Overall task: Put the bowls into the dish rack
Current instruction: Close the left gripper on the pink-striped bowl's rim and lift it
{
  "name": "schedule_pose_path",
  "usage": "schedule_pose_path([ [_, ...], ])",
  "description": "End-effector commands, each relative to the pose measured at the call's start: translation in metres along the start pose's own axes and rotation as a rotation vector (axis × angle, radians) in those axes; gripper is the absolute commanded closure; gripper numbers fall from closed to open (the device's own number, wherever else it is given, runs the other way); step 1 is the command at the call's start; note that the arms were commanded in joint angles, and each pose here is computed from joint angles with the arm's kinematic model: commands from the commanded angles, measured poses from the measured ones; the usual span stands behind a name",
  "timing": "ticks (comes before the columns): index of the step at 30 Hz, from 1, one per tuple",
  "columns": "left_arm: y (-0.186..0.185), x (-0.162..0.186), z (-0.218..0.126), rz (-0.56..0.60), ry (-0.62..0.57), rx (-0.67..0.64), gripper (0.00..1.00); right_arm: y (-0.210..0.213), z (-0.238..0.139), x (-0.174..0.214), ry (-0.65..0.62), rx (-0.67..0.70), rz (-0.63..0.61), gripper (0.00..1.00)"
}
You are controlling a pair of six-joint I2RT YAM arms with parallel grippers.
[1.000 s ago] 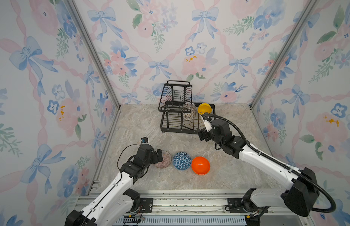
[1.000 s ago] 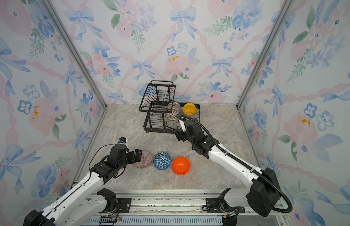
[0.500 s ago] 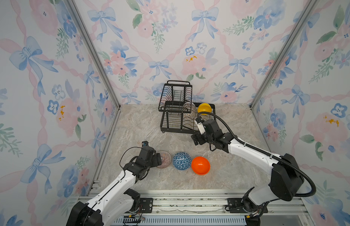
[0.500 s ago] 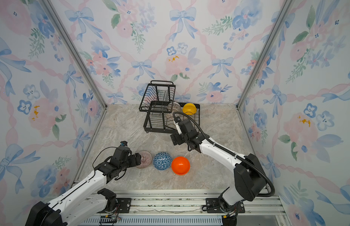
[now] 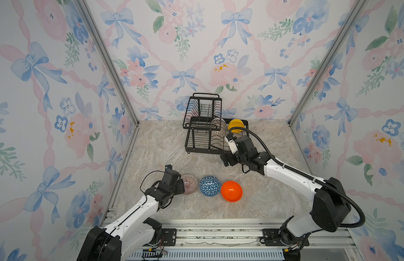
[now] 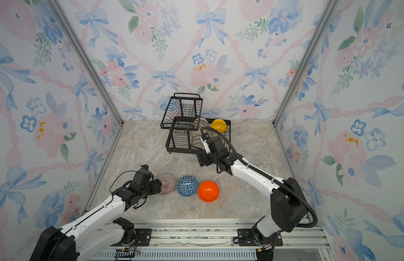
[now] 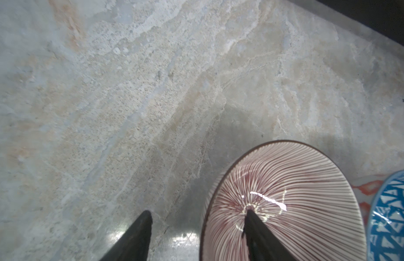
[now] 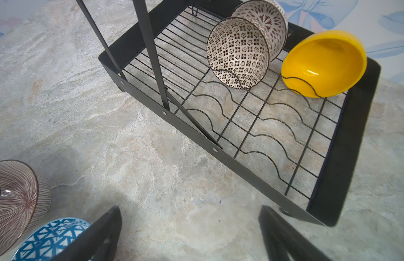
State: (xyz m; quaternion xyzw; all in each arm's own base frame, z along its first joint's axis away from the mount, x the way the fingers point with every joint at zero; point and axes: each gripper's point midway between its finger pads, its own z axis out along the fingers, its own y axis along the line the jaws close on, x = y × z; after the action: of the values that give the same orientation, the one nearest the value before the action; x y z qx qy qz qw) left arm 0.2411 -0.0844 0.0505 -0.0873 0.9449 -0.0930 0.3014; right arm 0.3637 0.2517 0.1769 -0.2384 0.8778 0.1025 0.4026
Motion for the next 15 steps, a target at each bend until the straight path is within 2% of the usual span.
schedule_pose_path([
  [1, 0.0, 0.005, 0.004, -0.002, 0.009, 0.015, 0.4, -0.008, -0.01, 0.005, 0.017, 0.014, 0.026, 0.03],
  [13, -0.001, 0.008, 0.009, 0.012, 0.017, 0.02, 0.57, -0.021, -0.005, 0.008, 0.062, 0.031, 0.074, 0.03],
  [15, -0.001, 0.007, 0.01, 0.011, 0.014, 0.019, 0.64, -0.021, -0.005, 0.008, 0.065, 0.033, 0.072, 0.03],
])
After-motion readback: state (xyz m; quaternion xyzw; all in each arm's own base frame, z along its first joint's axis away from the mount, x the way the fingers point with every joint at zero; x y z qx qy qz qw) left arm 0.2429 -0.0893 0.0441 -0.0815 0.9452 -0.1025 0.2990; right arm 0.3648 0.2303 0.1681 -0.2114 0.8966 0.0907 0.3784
